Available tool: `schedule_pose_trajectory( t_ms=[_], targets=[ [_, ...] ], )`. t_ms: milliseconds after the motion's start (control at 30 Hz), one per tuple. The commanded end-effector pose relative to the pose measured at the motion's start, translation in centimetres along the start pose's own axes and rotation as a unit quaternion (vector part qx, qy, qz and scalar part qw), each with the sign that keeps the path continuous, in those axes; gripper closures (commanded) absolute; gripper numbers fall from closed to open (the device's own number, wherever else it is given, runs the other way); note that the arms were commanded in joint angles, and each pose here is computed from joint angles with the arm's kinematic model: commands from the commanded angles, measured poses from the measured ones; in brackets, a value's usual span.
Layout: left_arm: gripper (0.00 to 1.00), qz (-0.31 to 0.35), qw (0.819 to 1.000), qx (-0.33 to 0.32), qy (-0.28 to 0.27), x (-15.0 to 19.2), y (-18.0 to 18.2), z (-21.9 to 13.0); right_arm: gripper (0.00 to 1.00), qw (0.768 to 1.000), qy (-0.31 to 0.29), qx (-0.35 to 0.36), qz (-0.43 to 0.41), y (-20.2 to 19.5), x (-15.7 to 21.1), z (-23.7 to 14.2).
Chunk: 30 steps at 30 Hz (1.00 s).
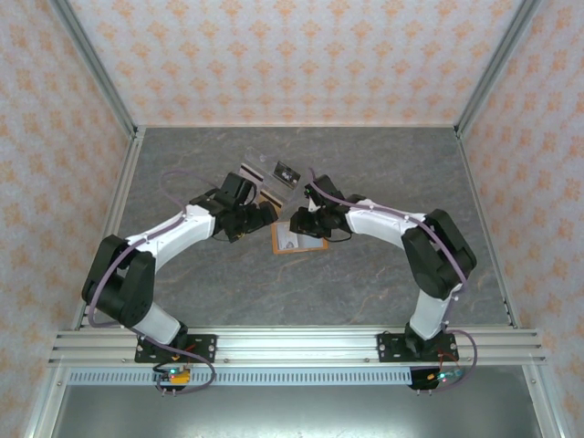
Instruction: Take the credit cards out of the card holder
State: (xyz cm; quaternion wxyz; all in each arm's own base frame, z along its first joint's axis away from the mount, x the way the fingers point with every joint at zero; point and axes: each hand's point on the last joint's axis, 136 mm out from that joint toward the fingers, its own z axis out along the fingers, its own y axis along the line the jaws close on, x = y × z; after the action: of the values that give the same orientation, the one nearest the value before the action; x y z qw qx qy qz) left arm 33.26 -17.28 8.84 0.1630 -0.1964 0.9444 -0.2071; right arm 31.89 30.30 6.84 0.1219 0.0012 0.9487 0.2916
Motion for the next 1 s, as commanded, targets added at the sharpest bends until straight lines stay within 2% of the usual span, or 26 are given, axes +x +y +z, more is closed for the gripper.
schedule_pose_trajectory(
  t_ms=[0, 367, 600, 867, 967],
  targets=[
    [0.12, -0.006, 1.0, 0.018, 0.008, 0.4, -0.8, 0.7, 0.7, 0.999, 0.01, -0.017, 0.035, -0.1, -0.1, 1.2],
    [0.46, -0.005, 0.998, 0.039, 0.048, 1.7, -2.4, 3.5, 0.78, 0.998, 0.033, 0.006, 0.054, -2.5, 0.7, 2.8],
    [0.57, 0.01, 0.997, 0.044, 0.063, 2.6, -3.4, 4.8, 0.79, 0.998, 0.044, 0.006, 0.047, -2.9, 0.9, 3.2],
    [0.71, 0.007, 0.997, 0.035, 0.074, 3.0, -3.0, 5.9, 0.8, 0.998, 0.049, -0.019, 0.04, -2.4, 0.7, 3.0],
    [0.73, 0.006, 0.996, 0.032, 0.078, 3.1, -2.8, 6.3, 0.8, 0.998, 0.049, -0.027, 0.035, -2.2, 0.6, 2.7]
  ],
)
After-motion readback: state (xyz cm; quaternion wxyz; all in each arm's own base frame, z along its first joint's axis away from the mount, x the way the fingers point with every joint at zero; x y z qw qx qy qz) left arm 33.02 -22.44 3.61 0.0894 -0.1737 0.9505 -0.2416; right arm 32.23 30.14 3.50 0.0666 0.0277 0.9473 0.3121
